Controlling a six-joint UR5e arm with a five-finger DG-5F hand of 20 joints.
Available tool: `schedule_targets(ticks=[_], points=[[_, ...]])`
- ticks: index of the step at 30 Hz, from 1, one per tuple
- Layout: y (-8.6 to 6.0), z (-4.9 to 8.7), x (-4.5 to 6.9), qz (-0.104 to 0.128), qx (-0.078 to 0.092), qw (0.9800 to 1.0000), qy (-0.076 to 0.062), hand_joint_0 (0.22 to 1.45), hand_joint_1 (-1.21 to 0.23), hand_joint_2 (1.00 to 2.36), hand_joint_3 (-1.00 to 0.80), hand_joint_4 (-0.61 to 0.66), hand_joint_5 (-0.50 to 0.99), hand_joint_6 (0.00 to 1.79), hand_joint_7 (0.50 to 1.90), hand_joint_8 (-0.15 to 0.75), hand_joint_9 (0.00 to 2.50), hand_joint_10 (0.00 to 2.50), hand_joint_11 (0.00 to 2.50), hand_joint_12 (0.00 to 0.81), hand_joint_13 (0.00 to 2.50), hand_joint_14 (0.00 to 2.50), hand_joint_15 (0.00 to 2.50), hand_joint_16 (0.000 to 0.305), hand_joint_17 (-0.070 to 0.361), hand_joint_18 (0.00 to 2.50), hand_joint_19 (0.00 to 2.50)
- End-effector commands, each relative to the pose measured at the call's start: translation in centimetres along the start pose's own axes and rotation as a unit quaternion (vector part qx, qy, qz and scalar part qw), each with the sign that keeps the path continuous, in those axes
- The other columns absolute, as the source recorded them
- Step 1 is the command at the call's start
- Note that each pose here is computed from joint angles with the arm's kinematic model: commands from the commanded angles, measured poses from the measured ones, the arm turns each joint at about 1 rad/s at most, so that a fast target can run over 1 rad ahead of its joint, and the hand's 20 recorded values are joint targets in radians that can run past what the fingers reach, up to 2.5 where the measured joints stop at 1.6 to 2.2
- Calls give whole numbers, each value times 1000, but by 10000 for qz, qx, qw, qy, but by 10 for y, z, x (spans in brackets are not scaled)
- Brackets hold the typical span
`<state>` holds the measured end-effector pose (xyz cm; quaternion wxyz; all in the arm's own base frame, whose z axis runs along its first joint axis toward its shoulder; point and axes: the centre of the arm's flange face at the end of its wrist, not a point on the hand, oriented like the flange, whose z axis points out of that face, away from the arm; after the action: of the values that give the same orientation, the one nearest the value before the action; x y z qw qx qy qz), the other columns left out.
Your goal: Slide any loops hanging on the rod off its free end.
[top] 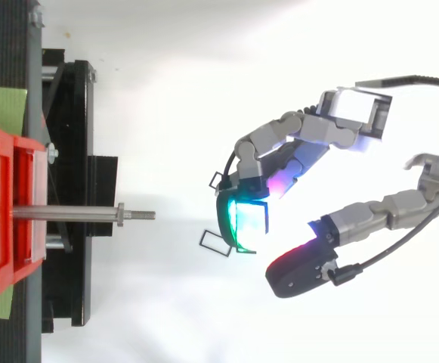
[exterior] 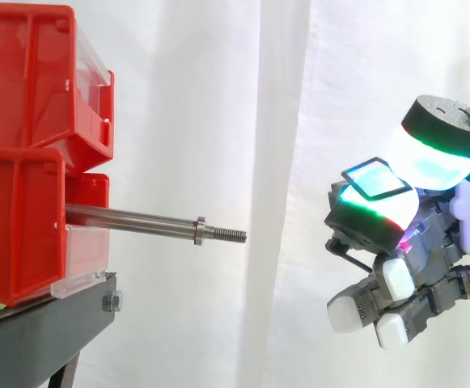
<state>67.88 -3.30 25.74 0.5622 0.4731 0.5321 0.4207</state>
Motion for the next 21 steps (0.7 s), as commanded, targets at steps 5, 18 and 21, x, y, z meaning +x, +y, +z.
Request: schedule_targets(ticks=[5,18,21], points=[[0,0,0,-8,-3,10000,-1,564,-824,1031,-15,-55,-103,908,1246,283,1065,13,355,307,755,2,64,44,99,791,231],[-7,-9,-1,-17,449,9989,-150,562,-817,1028,-18,-42,-102,908,1229,284,1094,13,353,302,761,2,63,43,97,801,229],[-9,-12,1,-85,558,9983,-135,561,-813,1029,-20,-40,-102,909,1217,288,1095,14,361,301,764,1,63,43,97,804,232]])
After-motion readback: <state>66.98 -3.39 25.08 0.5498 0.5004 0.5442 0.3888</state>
